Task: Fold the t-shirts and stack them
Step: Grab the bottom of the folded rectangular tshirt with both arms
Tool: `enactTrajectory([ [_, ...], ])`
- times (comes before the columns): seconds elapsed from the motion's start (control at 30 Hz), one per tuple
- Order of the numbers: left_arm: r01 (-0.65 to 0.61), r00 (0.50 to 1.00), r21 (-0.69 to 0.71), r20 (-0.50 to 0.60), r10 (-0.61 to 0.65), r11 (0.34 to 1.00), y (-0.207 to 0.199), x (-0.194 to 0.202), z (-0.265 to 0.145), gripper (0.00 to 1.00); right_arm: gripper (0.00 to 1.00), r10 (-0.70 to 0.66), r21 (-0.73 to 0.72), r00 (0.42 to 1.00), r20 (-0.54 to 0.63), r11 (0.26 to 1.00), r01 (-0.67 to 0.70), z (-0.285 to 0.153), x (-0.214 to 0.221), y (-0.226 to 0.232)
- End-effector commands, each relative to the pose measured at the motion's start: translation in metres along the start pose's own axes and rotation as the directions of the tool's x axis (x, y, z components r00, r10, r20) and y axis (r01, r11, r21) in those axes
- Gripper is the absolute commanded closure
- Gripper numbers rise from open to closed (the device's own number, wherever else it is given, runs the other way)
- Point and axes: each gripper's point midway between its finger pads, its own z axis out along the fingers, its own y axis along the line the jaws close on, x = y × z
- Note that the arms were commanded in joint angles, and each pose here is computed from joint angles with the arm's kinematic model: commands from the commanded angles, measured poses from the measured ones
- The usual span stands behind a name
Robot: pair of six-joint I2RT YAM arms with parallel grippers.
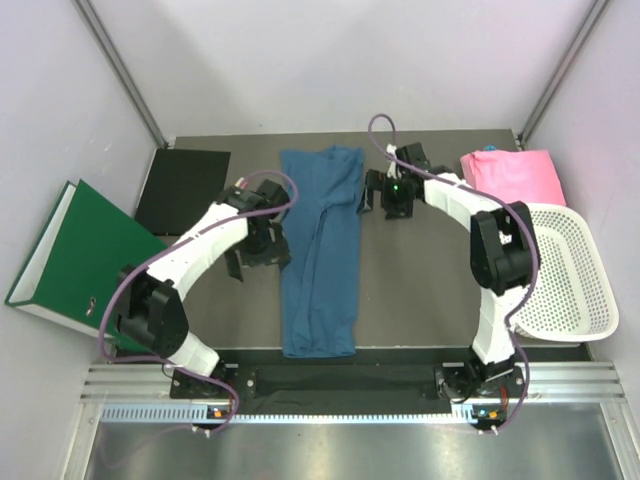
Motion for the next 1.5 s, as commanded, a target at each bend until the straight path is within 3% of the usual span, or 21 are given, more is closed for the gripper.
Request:
enactTrajectory([
  [0.0,-0.043,0.998,0.009,0.046,0.043,0.999,0.009,-0.032,-0.008,0.02,0.02,-0.027,-0.057,0.979,0.202,0.998,0.039,-0.003,-0.081,0.032],
  [0.43,-0.049,0.999,0.053,0.019,0.048,0.997,-0.003,-0.055,0.004,0.02,0.09,0.065,0.008,0.966,0.250,0.998,-0.069,0.074,-0.128,0.004],
  [0.7,-0.077,0.997,0.049,-0.005,0.078,0.996,-0.003,-0.060,0.014,0.02,0.12,0.064,0.036,0.940,0.336,0.996,-0.081,0.088,-0.157,-0.001],
  [0.8,-0.085,0.996,0.047,-0.020,0.086,0.995,-0.004,-0.060,0.017,0.02,0.39,0.086,0.022,0.933,0.348,0.995,-0.100,0.097,-0.163,-0.004],
  [0.87,-0.090,0.995,0.045,-0.036,0.092,0.995,-0.005,-0.059,0.020,0.02,0.51,0.110,0.017,0.937,0.332,0.992,-0.122,0.111,-0.159,-0.008],
  [0.9,-0.091,0.995,0.046,-0.034,0.093,0.995,-0.006,-0.061,0.019,0.02,0.62,0.123,0.003,0.935,0.334,0.991,-0.131,0.113,-0.161,-0.005],
  [0.97,-0.092,0.995,0.043,-0.039,0.094,0.995,-0.006,-0.062,0.019,0.02,0.74,0.131,-0.010,0.935,0.330,0.991,-0.136,0.123,-0.161,-0.006],
  [1.0,-0.091,0.995,0.037,-0.039,0.093,0.995,-0.005,-0.063,0.018,0.02,0.88,0.143,-0.014,0.932,0.332,0.989,-0.146,0.125,-0.162,-0.008],
  [1.07,-0.092,0.995,0.037,-0.043,0.093,0.995,-0.004,-0.062,0.018,0.02,1.00,0.146,-0.021,0.924,0.352,0.989,-0.148,0.126,-0.167,-0.007],
  [1.47,-0.094,0.993,0.059,-0.064,0.098,0.994,0.002,-0.045,0.025,0.02,0.99,0.213,-0.058,0.774,0.597,0.973,-0.223,0.065,-0.265,-0.048],
])
